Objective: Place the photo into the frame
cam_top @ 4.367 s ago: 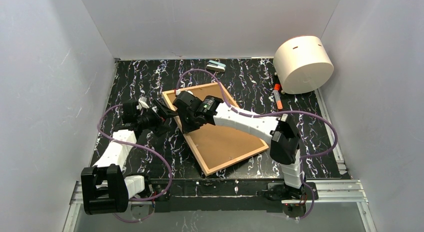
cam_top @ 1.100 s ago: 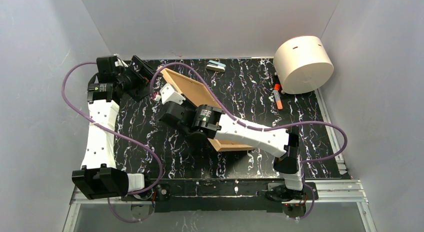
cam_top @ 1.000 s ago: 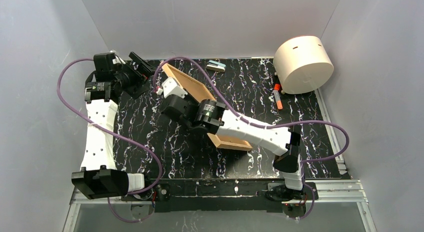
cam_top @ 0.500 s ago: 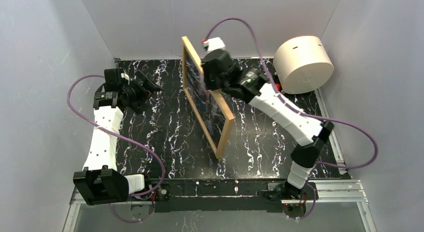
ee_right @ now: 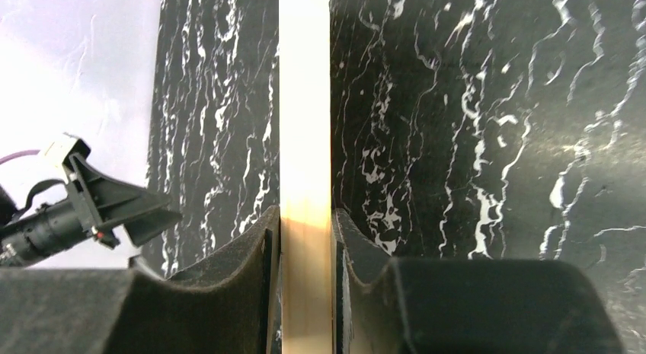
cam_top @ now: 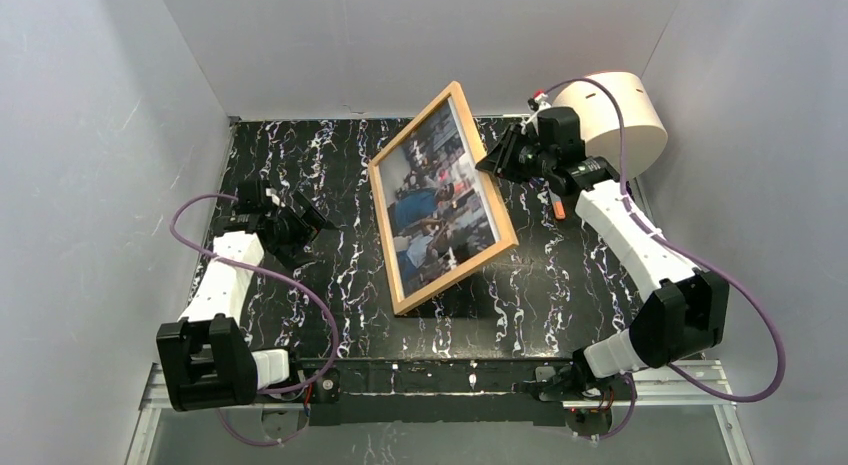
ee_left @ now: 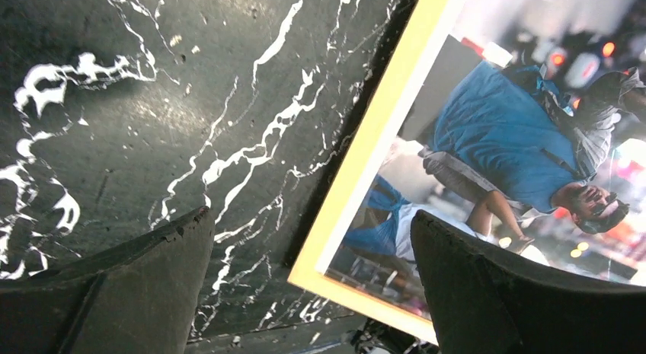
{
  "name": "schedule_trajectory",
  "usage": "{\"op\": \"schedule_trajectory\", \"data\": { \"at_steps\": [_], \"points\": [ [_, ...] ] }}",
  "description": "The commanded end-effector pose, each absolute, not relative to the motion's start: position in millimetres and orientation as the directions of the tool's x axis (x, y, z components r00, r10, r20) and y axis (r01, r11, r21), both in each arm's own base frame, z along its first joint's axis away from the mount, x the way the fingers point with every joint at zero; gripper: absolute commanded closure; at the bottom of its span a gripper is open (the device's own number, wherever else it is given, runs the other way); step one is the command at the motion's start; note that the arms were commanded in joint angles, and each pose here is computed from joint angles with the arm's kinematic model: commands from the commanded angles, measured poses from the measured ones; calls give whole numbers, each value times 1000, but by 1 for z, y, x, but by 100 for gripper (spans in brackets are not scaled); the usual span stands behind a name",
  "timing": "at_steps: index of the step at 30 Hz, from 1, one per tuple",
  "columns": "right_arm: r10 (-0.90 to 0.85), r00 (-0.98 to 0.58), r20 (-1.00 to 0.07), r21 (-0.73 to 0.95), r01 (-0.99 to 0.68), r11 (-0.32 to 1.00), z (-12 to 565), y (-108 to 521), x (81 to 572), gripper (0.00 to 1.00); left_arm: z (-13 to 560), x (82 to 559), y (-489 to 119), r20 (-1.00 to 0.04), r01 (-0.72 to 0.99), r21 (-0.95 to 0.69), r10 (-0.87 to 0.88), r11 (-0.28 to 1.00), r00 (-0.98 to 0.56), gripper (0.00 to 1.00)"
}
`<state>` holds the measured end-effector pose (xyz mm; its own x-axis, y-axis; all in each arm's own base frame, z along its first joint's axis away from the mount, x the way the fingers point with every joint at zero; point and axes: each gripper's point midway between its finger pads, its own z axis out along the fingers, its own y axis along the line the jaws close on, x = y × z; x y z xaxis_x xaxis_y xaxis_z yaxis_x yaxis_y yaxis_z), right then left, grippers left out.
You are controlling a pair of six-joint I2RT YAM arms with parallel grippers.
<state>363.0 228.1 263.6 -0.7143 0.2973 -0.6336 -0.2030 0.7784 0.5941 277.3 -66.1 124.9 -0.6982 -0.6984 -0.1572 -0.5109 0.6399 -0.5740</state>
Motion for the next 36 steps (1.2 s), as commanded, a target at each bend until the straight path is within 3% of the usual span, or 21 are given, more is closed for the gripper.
{"op": "schedule_trajectory", "data": {
  "at_steps": [1, 10, 20, 30, 36],
  "points": [
    [192, -811, -552, 715, -342, 610, 243, 257, 329, 99, 126, 291, -52, -250, -462, -532, -653, 710, -715, 2],
    [27, -889, -456, 796, -394, 460, 181, 268, 311, 99, 143, 344, -39, -315, -427, -495, -615, 757, -723, 2],
    [-35, -930, -365, 835, -344, 429, 123, 282, 352, 99, 127, 414, -31, -352, -346, -466, -530, 814, -772, 2],
    [-28, -937, -347, 833, -322, 451, 85, 274, 417, 86, 93, 485, -24, -394, -269, -447, -458, 853, -797, 2],
    [-6, -940, -342, 809, -298, 506, 62, 270, 449, 76, 69, 515, -31, -294, -209, -598, -454, 774, -841, 2]
  ]
}}
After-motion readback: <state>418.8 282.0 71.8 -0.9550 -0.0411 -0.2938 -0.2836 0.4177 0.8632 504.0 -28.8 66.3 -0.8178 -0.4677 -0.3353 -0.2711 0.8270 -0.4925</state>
